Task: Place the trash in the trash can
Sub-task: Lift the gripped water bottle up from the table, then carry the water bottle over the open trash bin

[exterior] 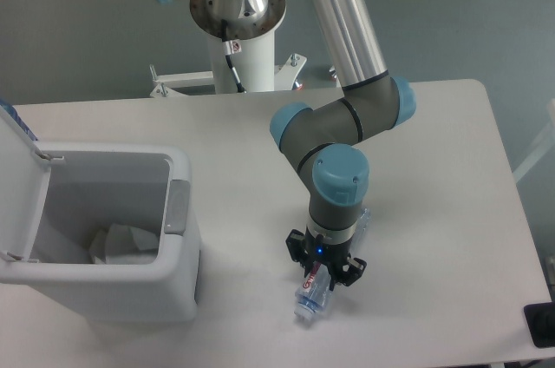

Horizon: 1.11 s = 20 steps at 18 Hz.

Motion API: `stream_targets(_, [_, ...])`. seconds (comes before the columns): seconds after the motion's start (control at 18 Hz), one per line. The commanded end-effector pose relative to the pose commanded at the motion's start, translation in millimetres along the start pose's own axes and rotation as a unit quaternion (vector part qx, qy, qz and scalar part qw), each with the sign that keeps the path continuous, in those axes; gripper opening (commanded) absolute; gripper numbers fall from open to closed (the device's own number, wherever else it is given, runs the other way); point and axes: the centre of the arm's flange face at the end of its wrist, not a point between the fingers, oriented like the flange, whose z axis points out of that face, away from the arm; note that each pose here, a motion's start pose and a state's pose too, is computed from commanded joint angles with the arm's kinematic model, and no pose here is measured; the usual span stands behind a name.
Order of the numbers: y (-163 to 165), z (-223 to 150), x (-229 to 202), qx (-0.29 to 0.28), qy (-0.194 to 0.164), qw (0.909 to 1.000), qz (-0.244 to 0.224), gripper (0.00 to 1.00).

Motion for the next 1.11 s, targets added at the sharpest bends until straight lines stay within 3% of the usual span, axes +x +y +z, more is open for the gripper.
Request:
stream_targets(0.22, [-17.7, -49.6, -11.3, 0.065, -0.008, 0.9974, -0.029, 0.5])
stream_targets(0.33, [-32.0, -91.9, -26.0, 0.121, -0.01, 0.9905, -0.065, 0.49])
stream_targets(0.5, [-46.2, -145.4, -41.8, 0.187, -0.012, 0.9771, -0.1, 0.49])
stream_targets(0.78, [-75.7, -218.3, -42.2, 0.288, -0.011, 0.9432, -0.165, 0.49])
stream_targets(0.94, [-99.6, -250.0, -9.0, 0.315, -0.009, 0.9354, -0.161, 0.49])
stream_targets(1.11, [-107.5, -284.9, 13.2, 0.344, 0.017, 0.9228, -0.173, 0.49])
